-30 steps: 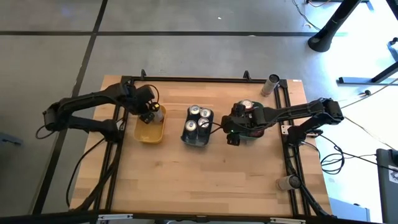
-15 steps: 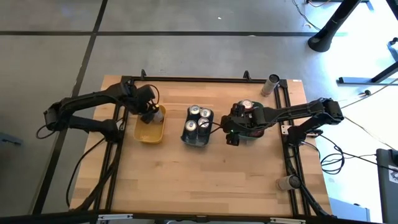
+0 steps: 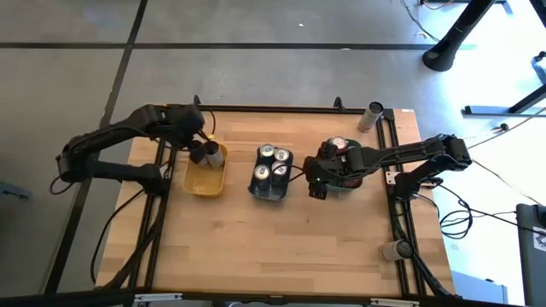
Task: Sort soda cans
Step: Put the white pink soda can into yellow bin
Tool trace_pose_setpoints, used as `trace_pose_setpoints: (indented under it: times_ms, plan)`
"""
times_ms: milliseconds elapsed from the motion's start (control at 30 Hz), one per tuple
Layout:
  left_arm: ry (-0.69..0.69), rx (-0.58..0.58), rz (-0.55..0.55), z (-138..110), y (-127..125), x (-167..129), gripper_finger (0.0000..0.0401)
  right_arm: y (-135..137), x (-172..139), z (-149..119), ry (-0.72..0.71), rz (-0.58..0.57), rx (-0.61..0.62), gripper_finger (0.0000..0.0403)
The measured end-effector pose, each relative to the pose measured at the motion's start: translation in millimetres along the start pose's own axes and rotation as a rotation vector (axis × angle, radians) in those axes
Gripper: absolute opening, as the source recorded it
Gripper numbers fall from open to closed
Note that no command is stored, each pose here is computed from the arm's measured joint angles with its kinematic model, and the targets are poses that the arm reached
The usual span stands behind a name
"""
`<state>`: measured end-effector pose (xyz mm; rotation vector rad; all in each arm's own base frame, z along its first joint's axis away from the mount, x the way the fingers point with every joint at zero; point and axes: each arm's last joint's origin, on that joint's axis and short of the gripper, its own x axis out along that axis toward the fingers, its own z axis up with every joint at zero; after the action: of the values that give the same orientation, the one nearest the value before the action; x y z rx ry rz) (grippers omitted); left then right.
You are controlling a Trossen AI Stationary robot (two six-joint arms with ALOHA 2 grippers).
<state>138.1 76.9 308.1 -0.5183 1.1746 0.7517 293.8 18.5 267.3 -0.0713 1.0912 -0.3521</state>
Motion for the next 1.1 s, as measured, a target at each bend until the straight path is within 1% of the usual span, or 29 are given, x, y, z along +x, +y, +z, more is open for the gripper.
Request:
trace_pose_setpoints:
  times_ms: [100,167,233,333,433,533,700,767,833,933,1000,1100]
  plan:
    - [-0.082,0.002,-0.024,-2,2,-10,0.0338,-6,-3,1,0.009,-0.109,-0.011,0.0360]
    - [-0.131,0.004,-0.041,-5,4,-16,0.0338,-15,-13,3,0.004,-0.212,0.026,0.0360]
    - [-0.172,-0.001,-0.055,-8,6,-22,0.0338,-27,-29,6,-0.039,-0.305,0.075,0.0360]
    - [-0.215,-0.008,-0.066,-12,9,-28,0.0338,-50,-51,12,-0.102,-0.362,0.164,0.0360]
    - [-0.251,0.001,-0.077,-14,10,-33,0.0338,-83,-62,10,-0.106,-0.404,0.268,0.0360]
    - [-0.261,0.001,-0.080,-15,10,-34,0.0338,-125,-64,3,-0.083,-0.472,0.405,0.0360]
    - [-0.263,0.001,-0.080,-15,10,-34,0.0338,-193,-58,-18,0.008,-0.612,0.622,0.0360]
    - [-0.263,-0.001,-0.081,-15,10,-34,0.0338,-214,-58,-28,0.036,-0.663,0.695,0.0360]
    - [-0.263,-0.004,-0.081,-15,10,-34,0.0338,-229,-57,-36,0.062,-0.699,0.744,0.0360]
    - [-0.263,-0.005,-0.081,-15,10,-34,0.0338,-244,-59,-46,0.094,-0.731,0.786,0.0360]
    - [-0.265,-0.006,-0.082,-14,10,-34,0.0338,-250,-59,-51,0.106,-0.727,0.807,0.0360]
    - [-0.281,-0.003,-0.087,-13,10,-34,0.0338,-258,-57,-56,0.138,-0.704,0.789,0.0360]
